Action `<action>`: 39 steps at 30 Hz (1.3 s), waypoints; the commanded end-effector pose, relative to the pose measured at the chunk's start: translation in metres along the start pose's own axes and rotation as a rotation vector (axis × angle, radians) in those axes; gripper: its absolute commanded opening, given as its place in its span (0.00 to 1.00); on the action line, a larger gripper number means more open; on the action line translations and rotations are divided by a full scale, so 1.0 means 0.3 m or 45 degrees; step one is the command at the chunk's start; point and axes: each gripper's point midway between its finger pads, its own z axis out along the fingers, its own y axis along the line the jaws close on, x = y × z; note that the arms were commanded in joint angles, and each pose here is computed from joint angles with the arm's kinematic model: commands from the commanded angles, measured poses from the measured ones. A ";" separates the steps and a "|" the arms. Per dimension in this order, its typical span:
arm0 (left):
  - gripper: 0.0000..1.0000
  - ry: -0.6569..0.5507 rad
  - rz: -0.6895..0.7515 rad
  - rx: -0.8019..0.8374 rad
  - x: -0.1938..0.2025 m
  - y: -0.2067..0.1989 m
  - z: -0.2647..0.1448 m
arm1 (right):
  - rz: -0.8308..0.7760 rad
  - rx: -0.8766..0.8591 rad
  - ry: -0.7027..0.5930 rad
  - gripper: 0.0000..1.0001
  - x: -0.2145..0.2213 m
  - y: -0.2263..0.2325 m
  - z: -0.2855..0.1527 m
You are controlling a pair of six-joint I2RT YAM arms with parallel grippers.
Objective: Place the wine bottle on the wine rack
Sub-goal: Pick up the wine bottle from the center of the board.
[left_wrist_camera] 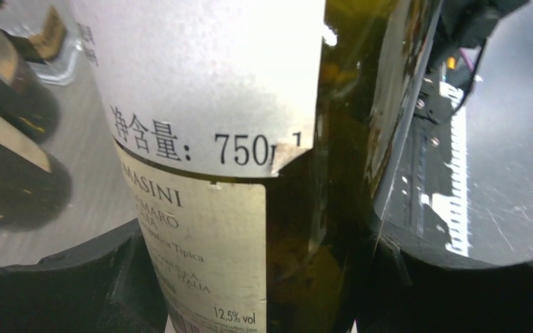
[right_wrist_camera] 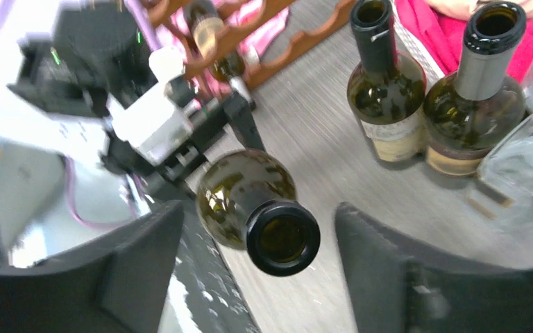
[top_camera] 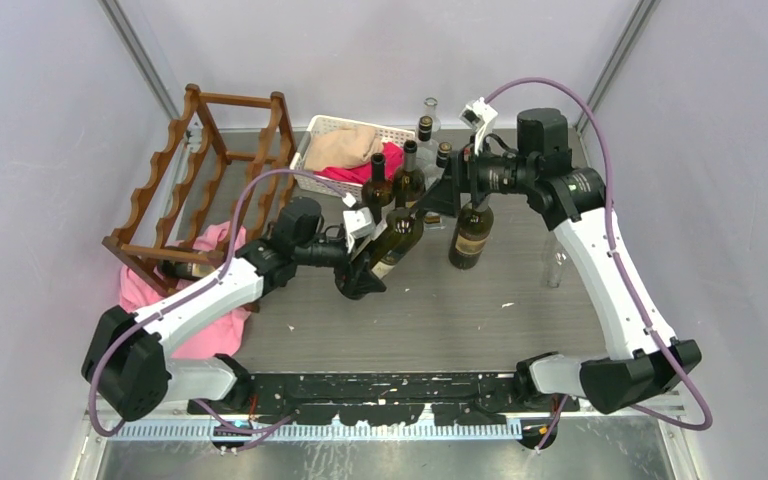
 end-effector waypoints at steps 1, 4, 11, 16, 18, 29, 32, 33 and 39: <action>0.00 -0.068 0.139 0.162 -0.144 -0.113 -0.080 | -0.430 -0.055 0.010 0.96 -0.003 0.086 -0.102; 0.00 -0.012 0.129 0.196 -0.117 -0.142 -0.102 | -0.649 -0.018 0.013 1.00 -0.031 0.091 -0.143; 0.00 0.054 0.155 0.253 -0.086 -0.191 -0.145 | -0.989 -0.201 0.028 1.00 -0.030 0.180 -0.185; 0.00 0.131 0.137 0.285 -0.069 -0.203 -0.156 | -1.214 -0.403 0.045 1.00 0.051 0.241 -0.153; 0.00 0.147 0.139 0.295 -0.067 -0.209 -0.156 | -1.335 -0.409 0.155 1.00 0.109 0.223 -0.125; 0.00 0.264 0.161 0.336 -0.027 -0.232 -0.158 | -1.697 -0.358 0.589 0.90 0.236 0.155 -0.056; 0.00 0.271 0.167 0.342 -0.028 -0.233 -0.157 | -1.701 -0.374 0.682 0.77 0.272 0.143 -0.050; 0.00 0.270 0.169 0.346 -0.030 -0.234 -0.157 | -1.700 -0.379 0.705 0.74 0.281 0.140 -0.049; 0.00 0.280 0.172 0.367 -0.031 -0.236 -0.152 | -1.713 -0.388 0.786 0.49 0.317 0.137 -0.025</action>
